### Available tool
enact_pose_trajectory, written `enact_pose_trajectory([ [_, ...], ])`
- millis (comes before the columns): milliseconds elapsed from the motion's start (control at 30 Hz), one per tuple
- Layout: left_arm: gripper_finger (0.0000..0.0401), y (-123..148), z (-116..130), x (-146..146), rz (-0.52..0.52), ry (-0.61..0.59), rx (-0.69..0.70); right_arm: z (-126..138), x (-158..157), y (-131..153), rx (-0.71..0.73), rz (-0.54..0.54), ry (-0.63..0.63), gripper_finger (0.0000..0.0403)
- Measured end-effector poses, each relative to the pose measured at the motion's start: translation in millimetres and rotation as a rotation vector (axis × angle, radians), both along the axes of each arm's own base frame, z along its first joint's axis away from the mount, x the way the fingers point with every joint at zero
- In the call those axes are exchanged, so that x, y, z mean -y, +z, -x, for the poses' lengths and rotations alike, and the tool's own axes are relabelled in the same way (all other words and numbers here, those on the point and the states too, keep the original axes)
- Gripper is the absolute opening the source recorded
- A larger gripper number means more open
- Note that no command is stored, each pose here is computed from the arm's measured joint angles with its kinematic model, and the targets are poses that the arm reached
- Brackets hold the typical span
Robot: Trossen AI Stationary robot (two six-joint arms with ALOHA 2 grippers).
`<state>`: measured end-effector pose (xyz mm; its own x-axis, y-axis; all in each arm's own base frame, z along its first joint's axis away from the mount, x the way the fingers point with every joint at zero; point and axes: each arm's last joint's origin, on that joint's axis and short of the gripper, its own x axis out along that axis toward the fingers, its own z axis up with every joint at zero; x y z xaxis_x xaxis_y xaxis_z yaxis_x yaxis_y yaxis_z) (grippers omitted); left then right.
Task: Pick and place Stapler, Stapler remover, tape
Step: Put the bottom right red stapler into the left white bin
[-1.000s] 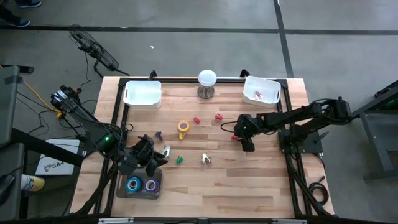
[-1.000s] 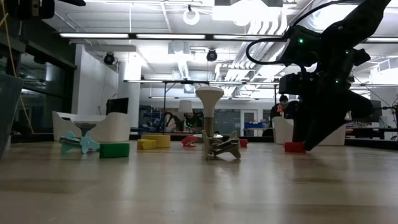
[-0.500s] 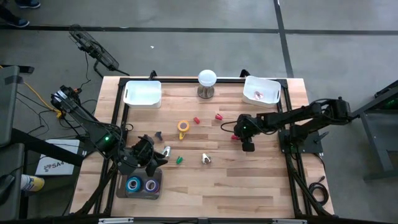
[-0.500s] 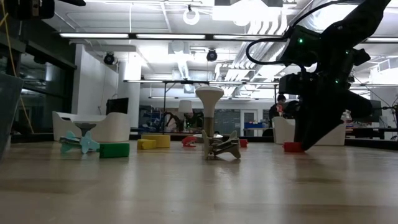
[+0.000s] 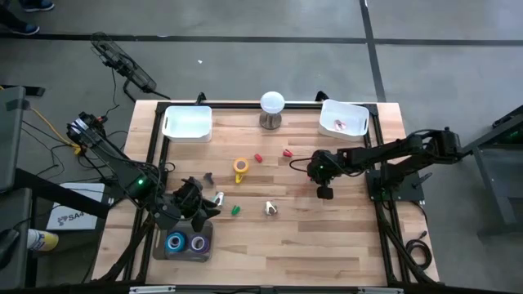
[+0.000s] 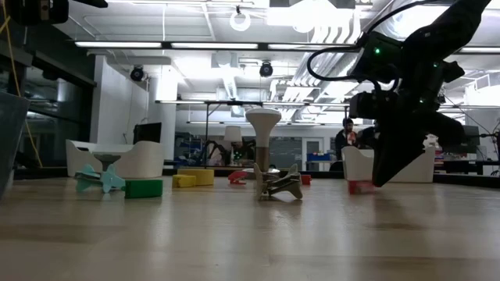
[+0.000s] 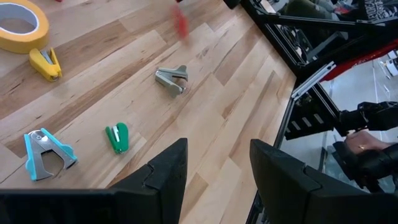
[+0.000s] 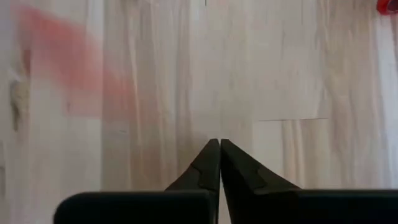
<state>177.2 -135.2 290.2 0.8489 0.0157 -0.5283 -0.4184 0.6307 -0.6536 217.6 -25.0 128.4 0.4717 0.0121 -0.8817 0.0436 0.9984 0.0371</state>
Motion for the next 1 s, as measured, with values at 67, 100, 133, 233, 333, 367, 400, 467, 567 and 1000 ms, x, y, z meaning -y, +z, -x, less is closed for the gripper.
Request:
enact_pose_trajectory([
  [67, 0.017, 0.2, -0.2, -0.7, -0.013, 0.016, 0.01, -0.4, -0.3, 0.2, 0.005, -0.019, -0.011, 0.0002],
  [100, 0.017, 0.5, -0.3, -1.1, -0.029, 0.024, 0.017, -0.7, -0.3, 0.4, 0.009, -0.026, -0.019, 0.0002],
  [133, 0.017, 0.9, -0.5, -1.5, -0.045, 0.034, 0.026, -1.0, -0.3, 0.5, 0.012, -0.031, -0.026, 0.0001],
  [233, 0.017, 1.7, -0.9, -2.4, -0.066, 0.063, 0.046, -1.0, -0.4, 0.6, 0.012, -0.044, -0.045, 0.0001],
  [333, 0.017, 1.8, -0.9, -2.5, -0.067, 0.066, 0.048, -1.0, -0.2, 0.5, 0.011, -0.052, -0.075, 0.0005],
  [367, 0.017, 1.8, -0.9, -2.4, -0.065, 0.064, 0.047, -1.0, -0.2, 0.5, 0.011, -0.054, -0.081, 0.0006],
  [400, 0.017, 1.8, -0.9, -2.3, -0.063, 0.061, 0.046, -1.0, -0.1, 0.5, 0.011, -0.054, -0.082, 0.0006],
  [467, 0.017, 1.6, -0.9, -2.2, -0.057, 0.06, 0.044, -0.9, -0.1, 0.5, 0.01, -0.054, -0.082, 0.0006],
  [567, 0.017, 1.6, -0.8, -2.1, -0.054, 0.059, 0.043, -1.0, -0.1, 0.5, 0.011, -0.055, -0.082, 0.0007],
  [1000, 0.017, 1.3, -1.0, -1.9, -0.058, 0.048, 0.038, -1.5, -1.4, 1.0, 0.02, -0.084, -0.041, 0.0059],
])
